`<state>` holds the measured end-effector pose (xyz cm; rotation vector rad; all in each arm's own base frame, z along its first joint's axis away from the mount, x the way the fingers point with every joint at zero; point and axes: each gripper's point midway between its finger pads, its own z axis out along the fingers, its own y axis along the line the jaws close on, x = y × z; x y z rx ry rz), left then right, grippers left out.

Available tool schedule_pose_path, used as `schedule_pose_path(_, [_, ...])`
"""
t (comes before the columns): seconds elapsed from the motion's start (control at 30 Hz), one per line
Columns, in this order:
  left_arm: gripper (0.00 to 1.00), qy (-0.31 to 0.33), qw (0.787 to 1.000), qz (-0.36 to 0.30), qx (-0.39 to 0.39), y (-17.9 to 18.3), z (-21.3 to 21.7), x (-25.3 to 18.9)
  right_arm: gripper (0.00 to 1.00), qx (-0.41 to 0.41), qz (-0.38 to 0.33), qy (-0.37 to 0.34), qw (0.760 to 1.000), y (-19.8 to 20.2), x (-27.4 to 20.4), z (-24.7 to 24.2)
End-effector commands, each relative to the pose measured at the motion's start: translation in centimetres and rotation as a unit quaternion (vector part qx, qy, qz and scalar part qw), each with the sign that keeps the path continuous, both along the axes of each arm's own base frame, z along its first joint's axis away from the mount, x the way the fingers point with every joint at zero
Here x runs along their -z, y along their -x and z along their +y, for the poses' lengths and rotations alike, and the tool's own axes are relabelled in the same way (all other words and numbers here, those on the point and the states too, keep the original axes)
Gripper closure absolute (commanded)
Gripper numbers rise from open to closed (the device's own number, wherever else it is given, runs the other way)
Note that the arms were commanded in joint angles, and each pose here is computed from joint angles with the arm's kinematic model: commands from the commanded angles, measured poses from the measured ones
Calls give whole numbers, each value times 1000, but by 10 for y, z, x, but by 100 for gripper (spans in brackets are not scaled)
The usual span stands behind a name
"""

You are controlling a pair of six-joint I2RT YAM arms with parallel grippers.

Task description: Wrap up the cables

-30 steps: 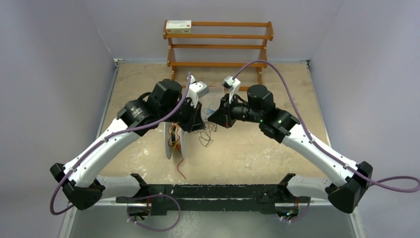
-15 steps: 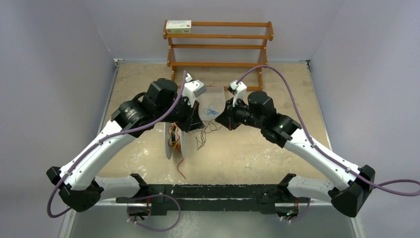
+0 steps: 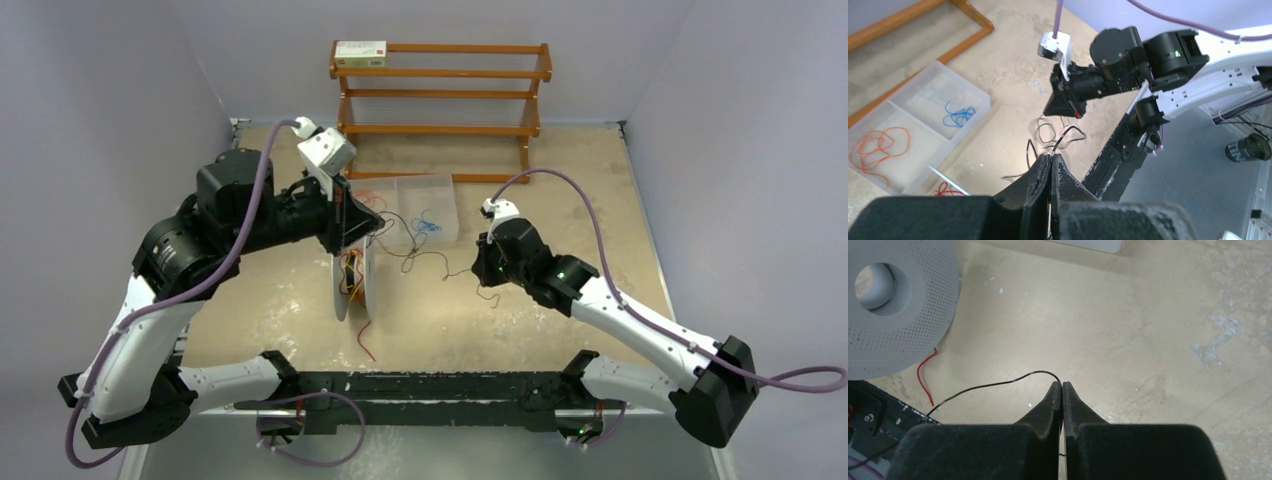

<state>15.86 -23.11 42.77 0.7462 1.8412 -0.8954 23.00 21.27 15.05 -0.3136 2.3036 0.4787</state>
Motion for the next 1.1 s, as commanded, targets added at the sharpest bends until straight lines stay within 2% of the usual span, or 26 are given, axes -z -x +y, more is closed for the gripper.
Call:
schedule_pose_path(0.0, [100, 27, 998, -47, -39, -6, 14, -33, 100, 52, -8, -11, 999, 1, -2, -16])
schedule_pose_path(0.27, [100, 103, 983, -102, -110, -10, 40, -93, 100, 96, -7, -37, 995, 3, -7, -24])
schedule_pose_path(0.3, [100, 108, 982, -107, -112, -9, 42, -97, 96, 103, -13, -38, 994, 1, -11, -26])
schedule_pose_path(0.37, [100, 115, 981, -109, -113, -8, 43, -103, 83, 111, -28, -46, 992, -1, -23, -28])
schedule_pose_path(0.43, [100, 119, 982, -107, -104, -5, 40, -105, 62, 111, -53, -59, 991, -5, -43, -29])
schedule_pose_path(0.5, [100, 117, 983, -99, -96, -5, 36, -102, 53, 101, -80, -79, 989, -6, -69, -28])
schedule_pose_path(0.6, [100, 101, 987, -82, -93, -9, 30, -89, 49, 78, -129, -120, 981, -4, -116, -25])
schedule_pose_path(0.8, [100, 71, 992, -54, -88, -16, 20, -62, 38, -22, -253, -212, 944, 18, -218, -13])
schedule_pose_path(0.93, [100, 53, 994, -36, -88, -22, 14, -44, 36, -104, -297, -233, 920, 35, -258, 2])
schedule_pose_path(1.07, [100, 42, 995, -20, -84, -25, 7, -30, 34, -185, -336, -272, 883, 57, -291, 19])
